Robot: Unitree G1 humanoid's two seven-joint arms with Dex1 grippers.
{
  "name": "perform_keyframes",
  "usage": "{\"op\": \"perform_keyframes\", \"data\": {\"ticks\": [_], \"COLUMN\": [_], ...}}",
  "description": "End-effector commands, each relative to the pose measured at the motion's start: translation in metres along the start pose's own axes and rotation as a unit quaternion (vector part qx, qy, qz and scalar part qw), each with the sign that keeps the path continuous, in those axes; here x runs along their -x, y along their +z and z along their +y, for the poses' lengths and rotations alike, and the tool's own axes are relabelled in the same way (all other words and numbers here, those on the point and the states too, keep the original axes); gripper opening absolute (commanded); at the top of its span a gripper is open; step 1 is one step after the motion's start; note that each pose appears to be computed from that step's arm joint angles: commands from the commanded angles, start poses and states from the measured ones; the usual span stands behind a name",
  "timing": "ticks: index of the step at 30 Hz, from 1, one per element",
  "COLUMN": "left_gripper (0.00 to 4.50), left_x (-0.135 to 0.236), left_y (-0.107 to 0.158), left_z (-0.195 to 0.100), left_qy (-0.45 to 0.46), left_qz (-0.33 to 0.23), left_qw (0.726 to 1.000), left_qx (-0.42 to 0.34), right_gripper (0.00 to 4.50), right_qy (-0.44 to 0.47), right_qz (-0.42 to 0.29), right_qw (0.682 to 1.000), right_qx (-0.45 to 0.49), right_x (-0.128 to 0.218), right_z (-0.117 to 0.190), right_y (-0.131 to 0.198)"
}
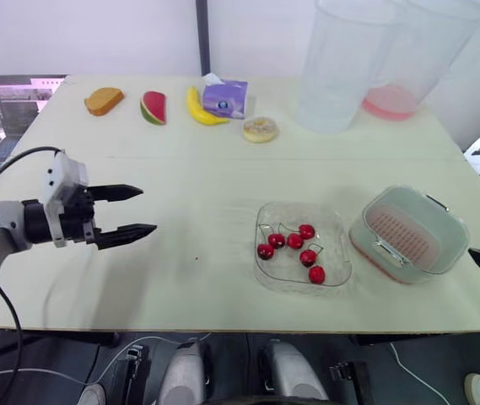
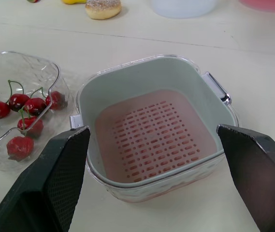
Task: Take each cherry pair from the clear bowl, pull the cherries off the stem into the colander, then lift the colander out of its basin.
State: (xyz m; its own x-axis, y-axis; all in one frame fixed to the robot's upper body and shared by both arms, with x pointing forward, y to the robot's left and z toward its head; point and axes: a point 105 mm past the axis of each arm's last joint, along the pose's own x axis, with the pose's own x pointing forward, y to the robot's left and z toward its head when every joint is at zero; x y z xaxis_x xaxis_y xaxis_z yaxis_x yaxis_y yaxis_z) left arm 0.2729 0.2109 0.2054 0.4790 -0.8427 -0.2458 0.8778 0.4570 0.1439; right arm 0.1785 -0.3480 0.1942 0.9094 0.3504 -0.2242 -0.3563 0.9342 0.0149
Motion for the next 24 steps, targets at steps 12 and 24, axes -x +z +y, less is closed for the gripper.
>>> {"op": "perform_keyframes", "data": {"ticks": [12,24], "left_gripper": [4.50,4.50], "left_x": [0.003,0.000], "left_y": [-0.001,-0.005], "left_z": [0.005,0.002], "left_qy": [0.005,-0.002], "left_qz": [0.001,0.001], "left_qw": [1.000,1.000], "left_qx": [-0.012,-0.013], "right_gripper": [4.46,4.46], "right_qy": [-0.006,0.004], "right_qz": [-0.012,-0.012], "right_qw": [1.000,0.999], "right_qx": [0.020,0.032], "right_x": [0.006,0.002], "right_z": [0.001,0.010], "right_y": [0.010,0.017]}}
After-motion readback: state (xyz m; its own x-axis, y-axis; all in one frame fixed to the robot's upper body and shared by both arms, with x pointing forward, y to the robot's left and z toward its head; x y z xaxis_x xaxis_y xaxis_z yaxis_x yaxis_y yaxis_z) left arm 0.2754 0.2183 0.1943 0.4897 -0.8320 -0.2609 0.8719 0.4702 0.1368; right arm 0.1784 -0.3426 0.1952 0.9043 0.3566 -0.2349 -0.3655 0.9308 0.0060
